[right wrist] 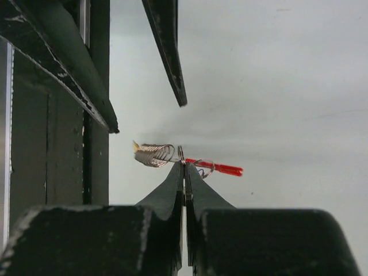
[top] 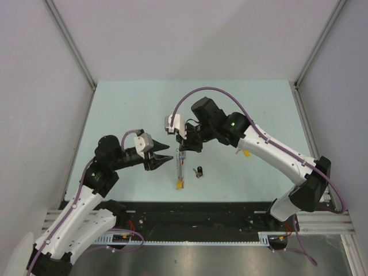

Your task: Put the keys on the keyring

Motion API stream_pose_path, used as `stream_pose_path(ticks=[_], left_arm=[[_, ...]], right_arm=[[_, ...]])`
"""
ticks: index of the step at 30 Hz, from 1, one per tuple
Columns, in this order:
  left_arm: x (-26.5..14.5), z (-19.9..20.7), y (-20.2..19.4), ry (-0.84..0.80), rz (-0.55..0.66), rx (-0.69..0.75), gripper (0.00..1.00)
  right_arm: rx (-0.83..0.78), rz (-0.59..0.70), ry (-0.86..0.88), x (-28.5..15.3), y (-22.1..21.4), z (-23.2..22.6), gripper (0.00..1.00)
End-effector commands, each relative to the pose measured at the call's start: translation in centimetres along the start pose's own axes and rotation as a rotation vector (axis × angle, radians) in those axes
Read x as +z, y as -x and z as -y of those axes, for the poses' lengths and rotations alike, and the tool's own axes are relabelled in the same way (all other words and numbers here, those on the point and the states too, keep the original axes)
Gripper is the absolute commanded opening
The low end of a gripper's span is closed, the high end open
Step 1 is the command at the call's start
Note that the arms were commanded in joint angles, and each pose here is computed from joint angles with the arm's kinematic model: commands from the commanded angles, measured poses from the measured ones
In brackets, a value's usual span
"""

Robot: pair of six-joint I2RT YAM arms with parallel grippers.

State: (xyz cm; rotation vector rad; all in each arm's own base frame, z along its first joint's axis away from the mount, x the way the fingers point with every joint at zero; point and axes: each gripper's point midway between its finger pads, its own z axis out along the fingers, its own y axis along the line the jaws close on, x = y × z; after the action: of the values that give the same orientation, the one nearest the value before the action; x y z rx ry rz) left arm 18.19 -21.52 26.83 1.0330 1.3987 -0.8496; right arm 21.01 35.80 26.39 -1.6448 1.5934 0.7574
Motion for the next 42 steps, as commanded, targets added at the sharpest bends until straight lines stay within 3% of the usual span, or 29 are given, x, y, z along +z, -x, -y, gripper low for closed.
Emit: stream_pose_path(ticks=[1,22,42], left_arm=[[0.5,1.2,1.5,-0.085,0.031,0.061,0.48],[1.6,1.6,0.1,-0.111,0.022,0.023,0.31],[1.5,2.7,0.9,-0.161,0.08,0.03,0.26]], right_arm=[[-0.07,-0.048,0.006,-1.0,0.8,-0.6,0.0],[-0.157,0.002,0.063,-1.1,2.9,-2.7,0.0],[-0.168,0.048,0.057,-2.0,3.5,-3.4,0.0]])
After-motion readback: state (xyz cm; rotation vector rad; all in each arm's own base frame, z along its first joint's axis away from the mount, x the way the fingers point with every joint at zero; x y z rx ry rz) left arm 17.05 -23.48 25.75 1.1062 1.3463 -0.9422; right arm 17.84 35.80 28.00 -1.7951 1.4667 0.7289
